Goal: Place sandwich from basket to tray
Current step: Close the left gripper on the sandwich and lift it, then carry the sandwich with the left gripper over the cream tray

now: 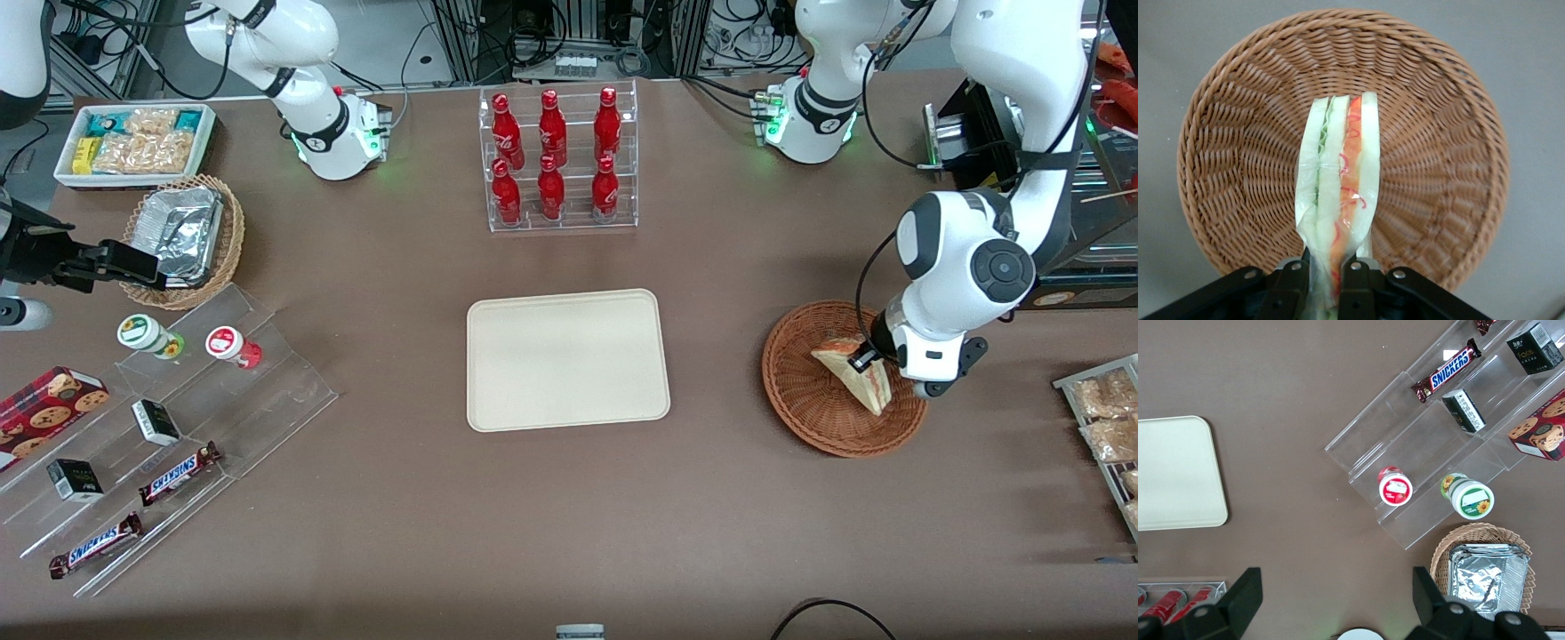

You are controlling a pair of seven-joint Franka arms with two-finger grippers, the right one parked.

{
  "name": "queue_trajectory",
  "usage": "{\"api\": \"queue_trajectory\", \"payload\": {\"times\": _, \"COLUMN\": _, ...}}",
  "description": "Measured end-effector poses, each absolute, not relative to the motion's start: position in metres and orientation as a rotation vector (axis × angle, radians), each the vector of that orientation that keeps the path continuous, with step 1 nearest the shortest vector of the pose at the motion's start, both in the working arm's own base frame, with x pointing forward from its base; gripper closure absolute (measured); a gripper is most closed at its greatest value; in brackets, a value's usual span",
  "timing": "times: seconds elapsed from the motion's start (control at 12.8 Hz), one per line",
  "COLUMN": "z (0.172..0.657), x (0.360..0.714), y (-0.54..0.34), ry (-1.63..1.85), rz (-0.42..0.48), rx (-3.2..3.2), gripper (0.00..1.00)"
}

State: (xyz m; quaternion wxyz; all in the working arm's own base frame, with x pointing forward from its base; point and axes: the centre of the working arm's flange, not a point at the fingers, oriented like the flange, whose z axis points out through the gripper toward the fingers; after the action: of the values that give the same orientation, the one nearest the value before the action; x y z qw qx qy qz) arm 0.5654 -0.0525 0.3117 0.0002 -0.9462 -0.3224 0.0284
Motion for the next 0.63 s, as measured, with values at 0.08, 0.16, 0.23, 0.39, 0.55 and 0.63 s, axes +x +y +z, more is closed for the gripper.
{"api": "queue_trajectory", "payload": {"times": 0.08, "z": 0.322, "x": 0.570, "y": -0.060, "ry": -0.993, "rz": 0.100, "rx": -2.978, "gripper": 0.85}}
{"api": "queue_trajectory", "payload": {"times": 0.16, "z": 0.331, "x": 0.573, "y": -0.069, "ry": -0.970, "rz": 0.104, "rx": -2.987, "gripper": 0.85}}
{"api": "queue_trajectory", "payload": {"times": 0.23, "z": 0.338, "x": 0.576, "y": -0.080, "ry": -0.944, "rz": 0.104, "rx": -2.999, "gripper": 0.85}}
{"api": "queue_trajectory", "payload": {"times": 0.39, "z": 0.344, "x": 0.575, "y": -0.108, "ry": -0.873, "rz": 0.099, "rx": -3.033, "gripper": 0.85}}
{"api": "queue_trajectory", "payload": {"times": 0.55, "z": 0.344, "x": 0.569, "y": -0.140, "ry": -0.789, "rz": 0.108, "rx": -3.065, "gripper": 0.85}}
{"api": "queue_trajectory", "payload": {"times": 0.63, "z": 0.342, "x": 0.565, "y": -0.158, "ry": -0.731, "rz": 0.113, "rx": -3.080, "gripper": 0.85}}
